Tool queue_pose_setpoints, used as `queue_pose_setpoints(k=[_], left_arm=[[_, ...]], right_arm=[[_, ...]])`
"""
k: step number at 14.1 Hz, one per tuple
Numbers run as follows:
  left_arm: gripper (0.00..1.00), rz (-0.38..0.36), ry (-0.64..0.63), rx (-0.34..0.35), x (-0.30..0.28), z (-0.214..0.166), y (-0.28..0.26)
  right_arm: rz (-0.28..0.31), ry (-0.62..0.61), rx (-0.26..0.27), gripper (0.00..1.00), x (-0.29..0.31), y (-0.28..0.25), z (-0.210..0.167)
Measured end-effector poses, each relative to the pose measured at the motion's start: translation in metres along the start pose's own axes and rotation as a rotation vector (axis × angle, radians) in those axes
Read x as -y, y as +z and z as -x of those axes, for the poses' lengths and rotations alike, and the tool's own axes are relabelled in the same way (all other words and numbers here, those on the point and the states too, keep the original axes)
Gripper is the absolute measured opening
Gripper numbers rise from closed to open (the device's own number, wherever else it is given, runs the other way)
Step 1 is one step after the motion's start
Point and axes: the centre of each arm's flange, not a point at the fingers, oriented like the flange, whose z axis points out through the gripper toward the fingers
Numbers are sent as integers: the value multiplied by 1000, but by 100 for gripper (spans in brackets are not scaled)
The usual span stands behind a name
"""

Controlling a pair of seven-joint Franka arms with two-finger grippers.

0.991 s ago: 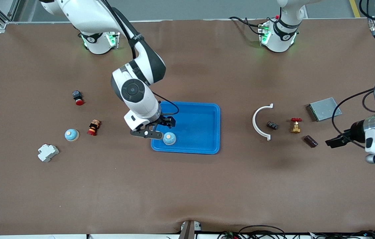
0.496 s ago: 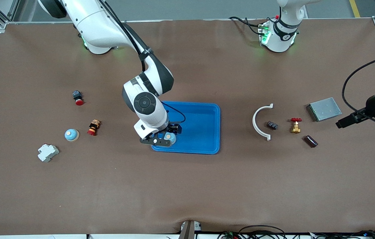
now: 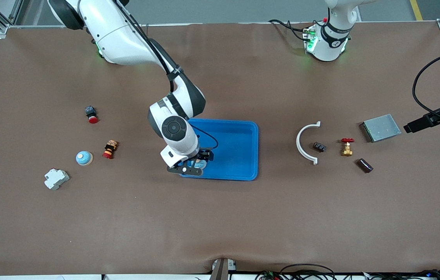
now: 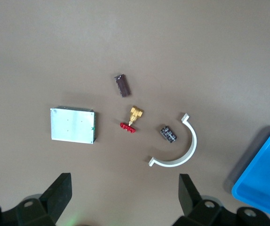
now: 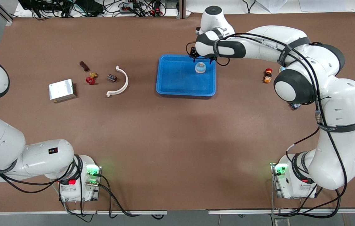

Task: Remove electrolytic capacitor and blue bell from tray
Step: 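Grasp the second bell with the right gripper while the left gripper returns to rest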

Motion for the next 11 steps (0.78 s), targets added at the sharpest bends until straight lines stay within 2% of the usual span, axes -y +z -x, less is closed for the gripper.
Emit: queue_pose_setpoints(k=[2, 6, 8, 11], left_arm=[[100, 1, 52, -20, 1, 9, -15], [100, -16, 263, -50, -22, 49, -42], [100, -32, 304, -47, -33, 72, -42], [100, -43, 295, -51, -22, 86, -37]], right_arm=[[10, -6, 0, 100, 0, 5, 1], [11, -8, 0, 100, 0, 19, 2], [11, -12, -1, 100, 2, 27, 3], [3, -14, -11, 100, 3, 38, 4]])
